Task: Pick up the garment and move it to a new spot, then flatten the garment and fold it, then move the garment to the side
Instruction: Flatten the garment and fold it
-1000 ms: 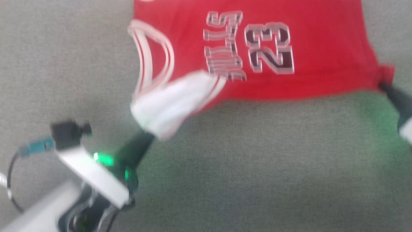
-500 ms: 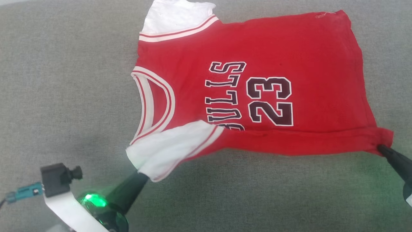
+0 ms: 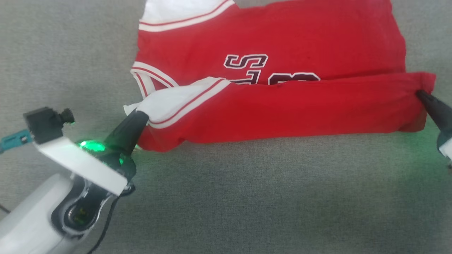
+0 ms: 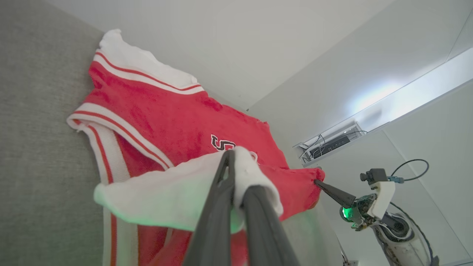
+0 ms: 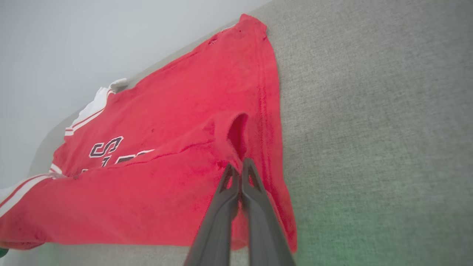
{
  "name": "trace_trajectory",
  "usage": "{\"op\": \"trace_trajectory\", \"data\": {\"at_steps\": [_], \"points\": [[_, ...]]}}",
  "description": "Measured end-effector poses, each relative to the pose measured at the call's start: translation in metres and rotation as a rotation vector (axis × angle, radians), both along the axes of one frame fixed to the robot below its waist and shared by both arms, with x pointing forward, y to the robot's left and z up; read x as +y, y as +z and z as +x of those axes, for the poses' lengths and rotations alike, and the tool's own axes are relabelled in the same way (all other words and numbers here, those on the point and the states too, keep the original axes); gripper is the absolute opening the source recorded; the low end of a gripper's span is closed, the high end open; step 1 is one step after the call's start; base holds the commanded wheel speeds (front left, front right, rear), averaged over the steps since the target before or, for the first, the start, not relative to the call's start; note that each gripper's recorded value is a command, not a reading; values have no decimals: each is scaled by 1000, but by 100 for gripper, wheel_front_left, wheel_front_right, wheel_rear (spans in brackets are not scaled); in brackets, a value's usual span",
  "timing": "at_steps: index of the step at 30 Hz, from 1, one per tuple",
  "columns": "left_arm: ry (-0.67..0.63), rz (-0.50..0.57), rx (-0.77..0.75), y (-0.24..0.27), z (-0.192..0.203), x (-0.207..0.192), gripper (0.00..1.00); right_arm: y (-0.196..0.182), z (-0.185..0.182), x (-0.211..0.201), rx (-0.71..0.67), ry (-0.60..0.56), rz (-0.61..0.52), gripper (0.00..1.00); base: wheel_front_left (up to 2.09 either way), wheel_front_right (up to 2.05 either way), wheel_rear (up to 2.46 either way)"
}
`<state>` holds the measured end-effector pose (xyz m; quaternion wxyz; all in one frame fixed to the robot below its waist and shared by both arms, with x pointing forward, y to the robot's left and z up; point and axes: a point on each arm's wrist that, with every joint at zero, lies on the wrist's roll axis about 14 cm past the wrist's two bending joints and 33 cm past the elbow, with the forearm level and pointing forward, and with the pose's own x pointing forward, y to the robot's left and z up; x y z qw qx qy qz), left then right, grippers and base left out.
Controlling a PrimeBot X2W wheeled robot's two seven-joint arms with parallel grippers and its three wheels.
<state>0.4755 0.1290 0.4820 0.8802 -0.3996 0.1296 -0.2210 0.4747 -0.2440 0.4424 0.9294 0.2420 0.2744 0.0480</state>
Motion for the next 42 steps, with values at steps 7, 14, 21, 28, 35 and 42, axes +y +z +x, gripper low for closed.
{"op": "trace_trajectory", "data": {"at_steps": [7, 14, 21, 28, 35, 42], "points": [[-3, 114, 89, -58, 14, 1, 0, -35, 14, -2, 54, -10, -30, 0, 0, 0, 0], [-19, 189, 87, -74, 17, 2, 33, -47, 12, 0, 56, 6, -66, 11, 0, 0, 0], [-64, 369, 17, -62, 6, 22, 100, -21, 9, -4, -63, 35, -182, 100, 0, 0, 0], [-171, 635, 37, -35, 1, 53, 100, 27, 4, -11, -225, 33, -259, 100, 0, 0, 0], [-353, 675, 288, -37, -16, 29, 100, 43, -2, -10, -268, 32, -258, 100, 0, 0, 0], [-508, 670, 551, -83, -36, 16, 100, 34, -5, -19, -244, 13, -262, 100, 0, 0, 0]]}}
